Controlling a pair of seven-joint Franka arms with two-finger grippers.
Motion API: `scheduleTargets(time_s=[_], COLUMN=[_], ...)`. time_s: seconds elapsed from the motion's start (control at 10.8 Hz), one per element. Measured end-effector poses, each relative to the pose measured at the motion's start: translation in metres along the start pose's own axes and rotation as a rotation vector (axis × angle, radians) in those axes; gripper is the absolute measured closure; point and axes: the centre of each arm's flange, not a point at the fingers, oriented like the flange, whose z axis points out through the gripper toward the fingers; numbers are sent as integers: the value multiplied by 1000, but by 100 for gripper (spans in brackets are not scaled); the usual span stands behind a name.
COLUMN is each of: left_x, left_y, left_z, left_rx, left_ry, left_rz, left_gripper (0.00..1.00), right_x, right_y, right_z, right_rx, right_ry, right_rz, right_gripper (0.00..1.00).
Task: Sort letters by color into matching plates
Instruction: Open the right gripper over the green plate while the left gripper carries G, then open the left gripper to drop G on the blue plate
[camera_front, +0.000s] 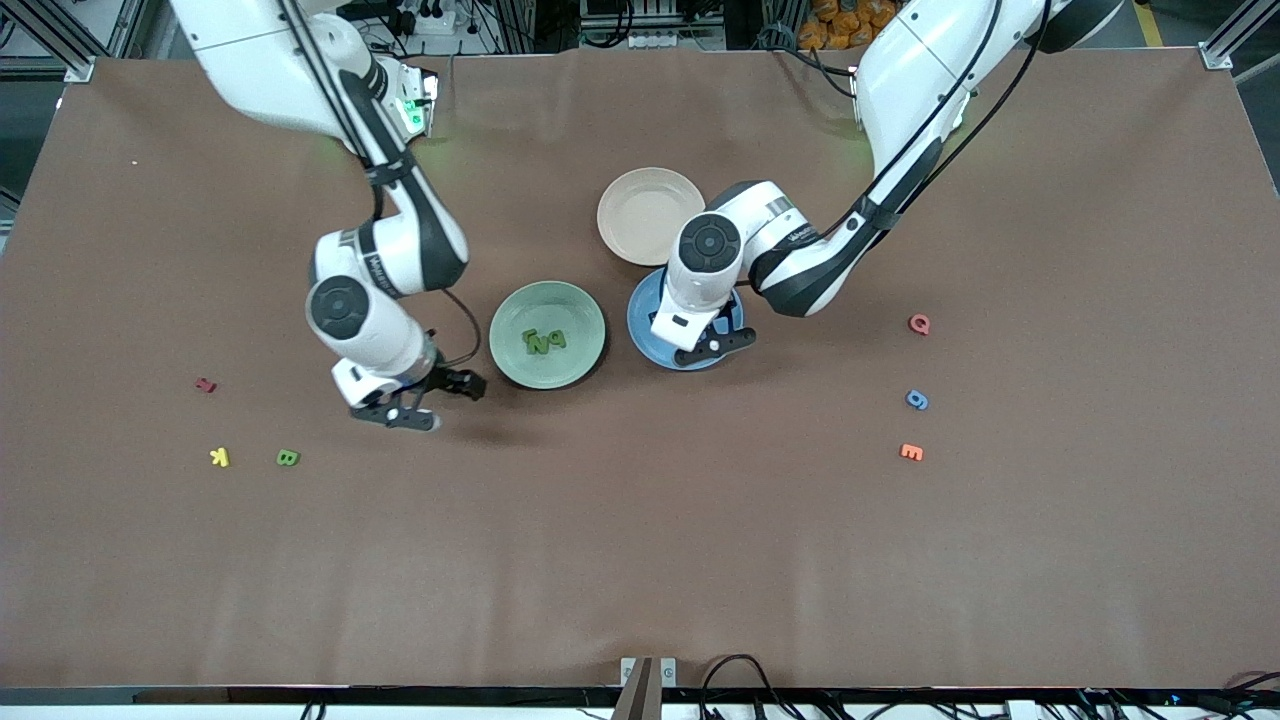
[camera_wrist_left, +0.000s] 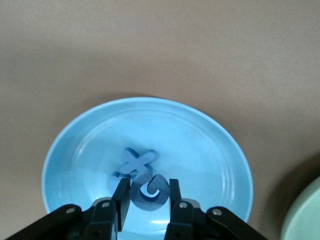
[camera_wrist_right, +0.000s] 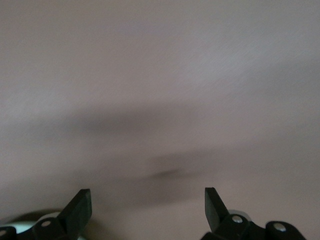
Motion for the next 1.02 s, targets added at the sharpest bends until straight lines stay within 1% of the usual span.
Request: scheduleTargets(time_s=[0.18,0.37,0.55,0.92,1.02], left_x=[-2,-5,-6,-9,-8], left_y=[7,10,12,16,16], left_z=[2,6,9,17,17], left_rx=[-7,-12,-14,-5,-4], left_ry=[-2,2,3,9,10], left_rz=[-5,-6,-27,-36,-38], left_gripper=[64,64,64,64,61], right_x=[27,43,54,68,71], right_y=[43,82,116,164,169], right_z=[-7,-7,-4,10,13], right_rx=[-2,-28,-58,-91,-95], right_ry=[16,21,19,7,6], right_rz=[-6,-31,-60,-97,-99], right_gripper=[0,0,0,0,0])
